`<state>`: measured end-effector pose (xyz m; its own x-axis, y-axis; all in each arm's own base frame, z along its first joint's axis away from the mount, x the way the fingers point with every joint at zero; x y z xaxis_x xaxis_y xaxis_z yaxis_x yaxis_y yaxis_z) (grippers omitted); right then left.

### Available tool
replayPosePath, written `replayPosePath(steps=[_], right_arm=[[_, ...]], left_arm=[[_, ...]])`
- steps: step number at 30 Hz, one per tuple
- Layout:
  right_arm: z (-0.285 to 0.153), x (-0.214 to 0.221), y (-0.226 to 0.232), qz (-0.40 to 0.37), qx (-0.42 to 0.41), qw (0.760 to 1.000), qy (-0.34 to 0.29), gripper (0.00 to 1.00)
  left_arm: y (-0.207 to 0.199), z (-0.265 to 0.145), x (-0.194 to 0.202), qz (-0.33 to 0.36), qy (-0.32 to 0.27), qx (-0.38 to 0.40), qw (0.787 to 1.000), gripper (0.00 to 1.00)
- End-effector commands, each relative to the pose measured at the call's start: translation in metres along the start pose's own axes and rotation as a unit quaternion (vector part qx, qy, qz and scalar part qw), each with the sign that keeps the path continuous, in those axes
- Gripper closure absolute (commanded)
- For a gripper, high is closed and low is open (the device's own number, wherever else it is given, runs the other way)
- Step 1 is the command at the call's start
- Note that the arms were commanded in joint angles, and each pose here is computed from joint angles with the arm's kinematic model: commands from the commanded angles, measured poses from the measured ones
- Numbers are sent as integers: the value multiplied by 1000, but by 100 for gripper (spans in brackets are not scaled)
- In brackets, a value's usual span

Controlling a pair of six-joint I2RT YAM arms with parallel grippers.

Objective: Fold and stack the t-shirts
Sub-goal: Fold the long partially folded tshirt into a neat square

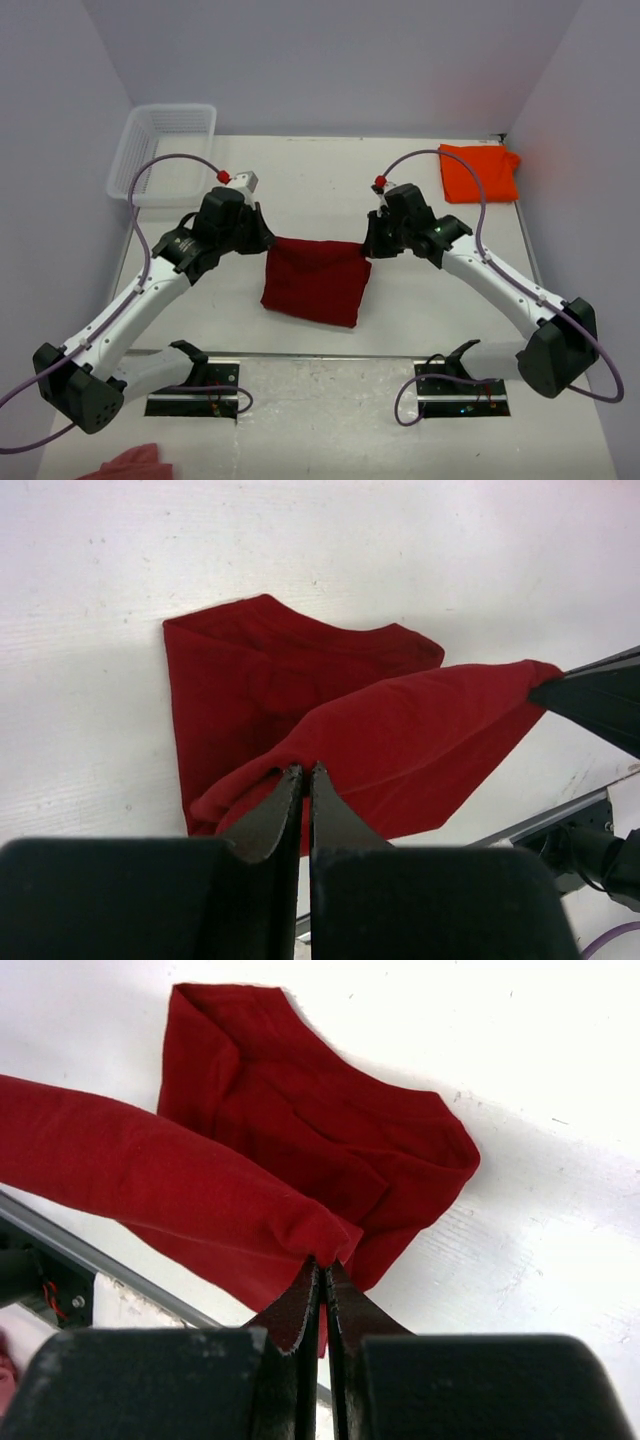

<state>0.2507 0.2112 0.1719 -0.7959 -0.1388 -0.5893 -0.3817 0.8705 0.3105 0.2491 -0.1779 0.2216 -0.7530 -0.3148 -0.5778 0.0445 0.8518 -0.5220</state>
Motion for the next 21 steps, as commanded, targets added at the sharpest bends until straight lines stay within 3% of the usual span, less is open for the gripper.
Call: replayPosePath(steps=[1, 8, 21], right_arm=[[-21, -15, 2, -10, 13, 999, -32, 100], [-13, -21, 1, -12, 21, 999, -35, 100], [80, -31, -25, 1, 72, 997, 36, 100]], left_arm=[[12, -13, 1, -10, -14, -26, 1000, 100], [16, 11, -6, 0, -17, -47, 999, 100], [32, 109, -24, 16, -15, -117, 993, 100]])
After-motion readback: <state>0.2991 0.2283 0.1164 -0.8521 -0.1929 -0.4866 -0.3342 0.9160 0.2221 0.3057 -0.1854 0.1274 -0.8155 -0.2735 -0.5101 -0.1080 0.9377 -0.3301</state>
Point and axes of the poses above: each gripper's point midway between its finger pads, its own z axis out along the fingers, its own y axis along the line the jaws close on, x = y × z, the point moved 2 cm from there along -z, back along the fingers, and after that the axes turned 8 degrees about -z, right-handed, at the moved point
